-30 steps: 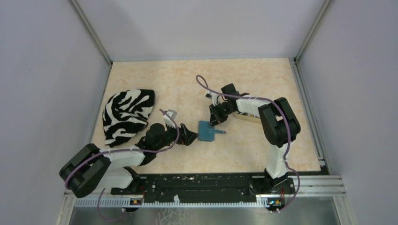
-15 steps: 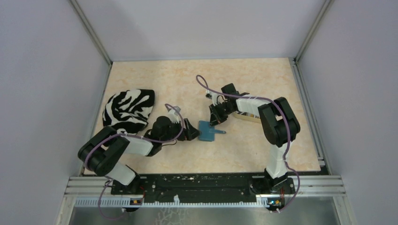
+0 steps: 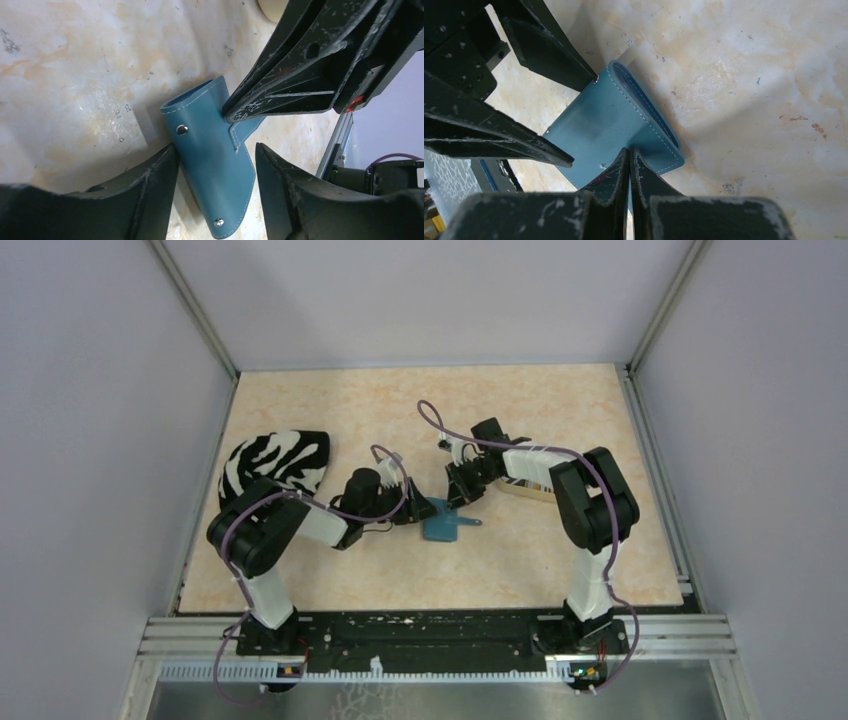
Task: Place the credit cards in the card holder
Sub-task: Turn over the card holder at the center of the board.
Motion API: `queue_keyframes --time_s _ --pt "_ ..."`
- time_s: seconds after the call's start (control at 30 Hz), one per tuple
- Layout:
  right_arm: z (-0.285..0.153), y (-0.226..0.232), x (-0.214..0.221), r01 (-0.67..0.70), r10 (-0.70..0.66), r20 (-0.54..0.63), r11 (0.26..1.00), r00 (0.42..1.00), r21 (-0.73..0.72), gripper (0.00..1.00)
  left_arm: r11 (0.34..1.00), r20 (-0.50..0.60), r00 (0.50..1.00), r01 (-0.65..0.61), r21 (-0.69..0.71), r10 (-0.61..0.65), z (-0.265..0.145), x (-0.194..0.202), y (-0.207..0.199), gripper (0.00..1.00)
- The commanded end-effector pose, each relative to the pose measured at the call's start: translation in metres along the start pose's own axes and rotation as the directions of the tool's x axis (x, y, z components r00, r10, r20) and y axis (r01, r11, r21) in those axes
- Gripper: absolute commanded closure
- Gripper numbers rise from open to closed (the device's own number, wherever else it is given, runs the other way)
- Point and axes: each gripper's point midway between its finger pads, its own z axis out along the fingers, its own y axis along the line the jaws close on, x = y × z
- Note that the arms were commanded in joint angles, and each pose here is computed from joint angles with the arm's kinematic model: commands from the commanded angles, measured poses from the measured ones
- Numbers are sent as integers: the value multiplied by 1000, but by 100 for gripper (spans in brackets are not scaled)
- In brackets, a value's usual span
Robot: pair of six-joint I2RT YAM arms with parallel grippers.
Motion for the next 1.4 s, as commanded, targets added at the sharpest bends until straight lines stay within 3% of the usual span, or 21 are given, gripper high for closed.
queue_keyframes --time_s 0.0,0.3,0.5,0.6,0.73,0.83,0.93,0.97,1.03,1.07,1.1,1.13,1.2,1.23,1.37 --pt "4 -8 1 12 -11 -20 1000 1000 26 99 995 -133 988 73 -65 -81 1 38 26 39" --pt "4 -6 0 11 -11 -18 1000 1000 17 99 996 -186 978 90 -28 -94 6 53 28 60" --pt "-1 2 -6 27 -27 -3 1000 1000 -7 98 1000 -173 985 27 1 -27 4 47 23 87" --pt "-16 16 -23 91 -89 45 995 995 -30 92 998 -137 989 -60 23 63 -3 38 17 100" --pt "-54 41 -52 235 -231 158 972 960 -5 89 973 -53 971 -230 19 231 -20 13 4 100" --pt "-99 67 -76 360 -361 271 931 892 59 87 915 19 915 -404 1 404 -32 -9 -16 100" --pt "-146 85 -93 452 -474 371 879 799 150 83 791 107 784 -610 -48 611 -46 -30 -46 100" --pt "-160 88 -97 479 -513 390 858 765 188 75 732 126 722 -679 -63 681 -49 -31 -56 100" --pt "-187 92 -102 509 -580 412 815 703 278 48 615 162 596 -781 -108 786 -56 -38 -69 100" --pt "-197 90 -105 480 -575 435 818 693 316 28 552 181 528 -824 -128 830 -60 -42 -76 100" --pt "-204 88 -107 451 -568 460 823 683 346 14 485 198 455 -862 -147 868 -63 -44 -82 100" --pt "-207 88 -105 442 -560 478 828 677 345 8 408 208 372 -898 -165 904 -67 -41 -84 100" --pt "-205 101 -98 477 -552 501 833 667 282 6 220 237 170 -954 -202 956 -74 -36 -95 100" --pt "-200 106 -93 489 -535 509 840 674 236 6 102 224 45 -963 -248 973 -76 -38 -96 100" --pt "-185 106 -83 478 -485 536 863 691 164 6 -175 88 -213 -931 -321 973 -68 -34 -91 100"
